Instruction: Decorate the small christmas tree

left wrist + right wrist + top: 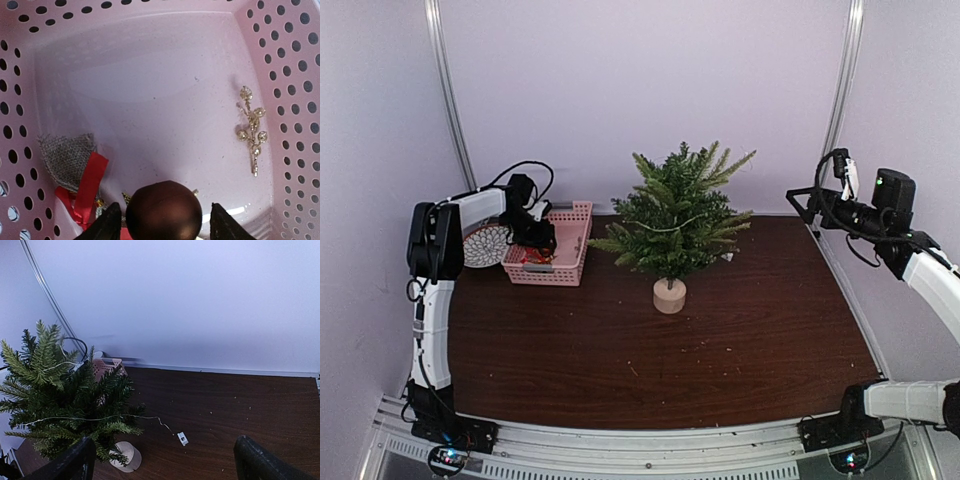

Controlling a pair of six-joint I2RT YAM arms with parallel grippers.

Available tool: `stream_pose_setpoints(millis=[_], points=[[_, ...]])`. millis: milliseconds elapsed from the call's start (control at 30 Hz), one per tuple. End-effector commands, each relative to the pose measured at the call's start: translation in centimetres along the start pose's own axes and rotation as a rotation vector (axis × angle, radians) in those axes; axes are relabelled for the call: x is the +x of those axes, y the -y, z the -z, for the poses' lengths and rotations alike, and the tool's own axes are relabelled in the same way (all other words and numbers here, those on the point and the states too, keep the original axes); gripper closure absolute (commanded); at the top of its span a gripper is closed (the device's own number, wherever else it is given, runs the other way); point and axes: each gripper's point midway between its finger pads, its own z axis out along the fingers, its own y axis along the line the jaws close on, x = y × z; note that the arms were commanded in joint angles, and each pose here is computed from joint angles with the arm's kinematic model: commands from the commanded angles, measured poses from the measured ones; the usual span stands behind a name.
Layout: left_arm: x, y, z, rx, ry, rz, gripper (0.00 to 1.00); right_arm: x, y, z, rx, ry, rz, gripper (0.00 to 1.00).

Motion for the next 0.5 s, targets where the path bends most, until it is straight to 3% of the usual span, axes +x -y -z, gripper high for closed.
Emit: stream_pose_setpoints(millis=[0,133,300,467], points=[[0.1,0.3,-0.9,0.016,-0.008,-0.016,0.39,-0.1,-0.4,0.2,-0.015,0.013,0.014,0.01],[0.3,0.3,-1.0,0.018,-0.012,-0.018,0.41,-0.3,-0.4,0.2,-0.015,0.017,0.015,0.01],[-0.4,0.7,-0.2,0.029,0.009,-0.024,0.56,-0.3,-0.5,0.3,-0.017,0.019,0.015,0.01],[-3.4,2.8,4.9,0.04,0.113,-0.067,0.59,-0.4,-0.6,0.3,-0.021,0.024,0.013,0.0]])
